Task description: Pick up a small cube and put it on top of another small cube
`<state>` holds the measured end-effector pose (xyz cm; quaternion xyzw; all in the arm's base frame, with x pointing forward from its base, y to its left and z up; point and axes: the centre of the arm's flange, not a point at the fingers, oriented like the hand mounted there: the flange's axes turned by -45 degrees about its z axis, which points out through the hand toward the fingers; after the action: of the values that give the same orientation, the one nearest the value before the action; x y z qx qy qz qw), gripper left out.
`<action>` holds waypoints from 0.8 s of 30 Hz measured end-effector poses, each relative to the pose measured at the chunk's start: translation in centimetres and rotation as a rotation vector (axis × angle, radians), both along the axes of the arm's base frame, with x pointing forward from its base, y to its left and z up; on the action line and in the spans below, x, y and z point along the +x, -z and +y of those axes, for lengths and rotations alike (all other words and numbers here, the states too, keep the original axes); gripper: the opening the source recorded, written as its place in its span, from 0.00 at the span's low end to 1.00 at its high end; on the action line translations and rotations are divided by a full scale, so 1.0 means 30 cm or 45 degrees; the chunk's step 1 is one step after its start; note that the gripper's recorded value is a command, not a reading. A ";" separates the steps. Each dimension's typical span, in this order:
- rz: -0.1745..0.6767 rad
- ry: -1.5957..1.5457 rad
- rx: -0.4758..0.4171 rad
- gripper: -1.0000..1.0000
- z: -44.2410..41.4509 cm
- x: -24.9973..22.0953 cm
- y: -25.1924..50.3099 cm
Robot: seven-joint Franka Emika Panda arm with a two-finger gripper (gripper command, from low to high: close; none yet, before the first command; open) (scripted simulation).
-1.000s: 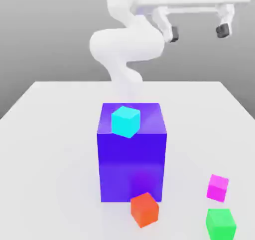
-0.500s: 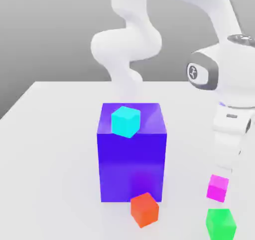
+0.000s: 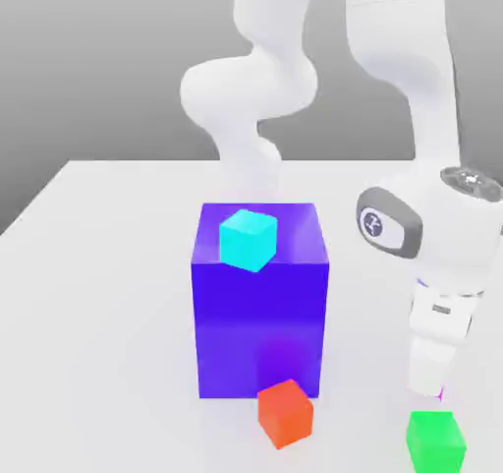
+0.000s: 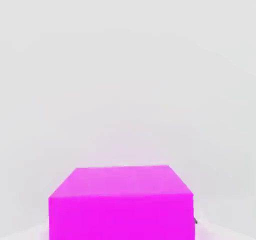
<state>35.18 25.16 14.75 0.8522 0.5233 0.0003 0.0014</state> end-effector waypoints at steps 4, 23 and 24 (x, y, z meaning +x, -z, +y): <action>0.002 -0.004 0.000 0.00 -0.003 0.010 -0.137; 0.004 -0.186 0.002 1.00 -0.108 0.395 -0.105; 0.003 -0.186 0.003 1.00 -0.107 0.397 -0.122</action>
<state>47.08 21.94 18.42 0.8117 0.5841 -0.0001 -0.0001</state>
